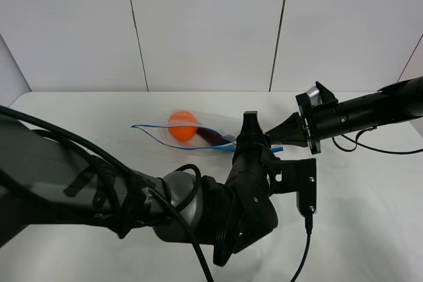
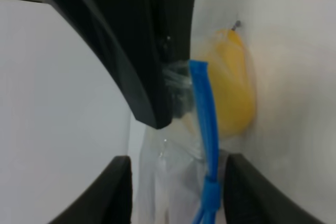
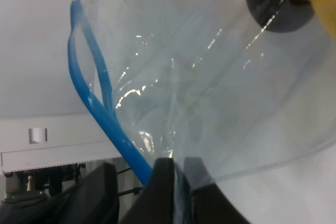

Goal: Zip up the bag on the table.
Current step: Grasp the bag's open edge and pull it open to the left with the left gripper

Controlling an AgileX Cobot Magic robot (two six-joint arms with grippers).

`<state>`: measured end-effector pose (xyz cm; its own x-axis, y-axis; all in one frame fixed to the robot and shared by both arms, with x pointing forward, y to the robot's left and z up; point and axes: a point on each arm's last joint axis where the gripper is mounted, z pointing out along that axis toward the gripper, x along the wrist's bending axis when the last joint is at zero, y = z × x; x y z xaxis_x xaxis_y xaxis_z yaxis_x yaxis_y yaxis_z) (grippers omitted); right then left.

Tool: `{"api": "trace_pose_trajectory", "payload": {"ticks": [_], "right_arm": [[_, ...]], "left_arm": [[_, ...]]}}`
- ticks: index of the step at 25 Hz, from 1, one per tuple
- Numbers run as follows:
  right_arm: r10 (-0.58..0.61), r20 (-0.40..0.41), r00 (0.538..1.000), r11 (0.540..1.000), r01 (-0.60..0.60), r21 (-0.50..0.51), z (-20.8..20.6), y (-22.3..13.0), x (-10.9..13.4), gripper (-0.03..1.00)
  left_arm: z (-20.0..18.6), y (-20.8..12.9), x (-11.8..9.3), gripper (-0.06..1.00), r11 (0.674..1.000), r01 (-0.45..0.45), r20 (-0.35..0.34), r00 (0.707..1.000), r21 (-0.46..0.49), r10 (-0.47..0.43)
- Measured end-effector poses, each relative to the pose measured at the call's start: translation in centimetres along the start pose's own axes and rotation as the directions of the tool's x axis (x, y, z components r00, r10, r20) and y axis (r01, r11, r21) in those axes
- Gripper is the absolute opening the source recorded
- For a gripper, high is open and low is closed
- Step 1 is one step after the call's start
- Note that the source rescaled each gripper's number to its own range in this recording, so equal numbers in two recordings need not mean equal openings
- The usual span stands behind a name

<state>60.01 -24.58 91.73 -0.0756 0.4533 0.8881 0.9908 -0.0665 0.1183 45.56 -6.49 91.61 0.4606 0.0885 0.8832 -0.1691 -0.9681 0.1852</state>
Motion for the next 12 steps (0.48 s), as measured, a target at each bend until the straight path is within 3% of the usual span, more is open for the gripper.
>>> {"api": "trace_pose_trajectory", "payload": {"ticks": [5, 12], "right_arm": [[0.000, 0.000, 1.000, 1.000, 0.000, 0.000, 0.00, 0.00, 0.00, 0.00], [0.002, -0.003, 1.000, 1.000, -0.002, -0.004, 0.00, 0.04, 0.03, 0.00]], "left_arm": [[0.00, 0.00, 0.00, 0.39, 1.000, 0.000, 0.000, 1.000, 0.000, 0.000], [0.00, 0.02, -0.03, 0.17, 1.000, -0.001, 0.003, 1.000, -0.003, 0.001]]}}
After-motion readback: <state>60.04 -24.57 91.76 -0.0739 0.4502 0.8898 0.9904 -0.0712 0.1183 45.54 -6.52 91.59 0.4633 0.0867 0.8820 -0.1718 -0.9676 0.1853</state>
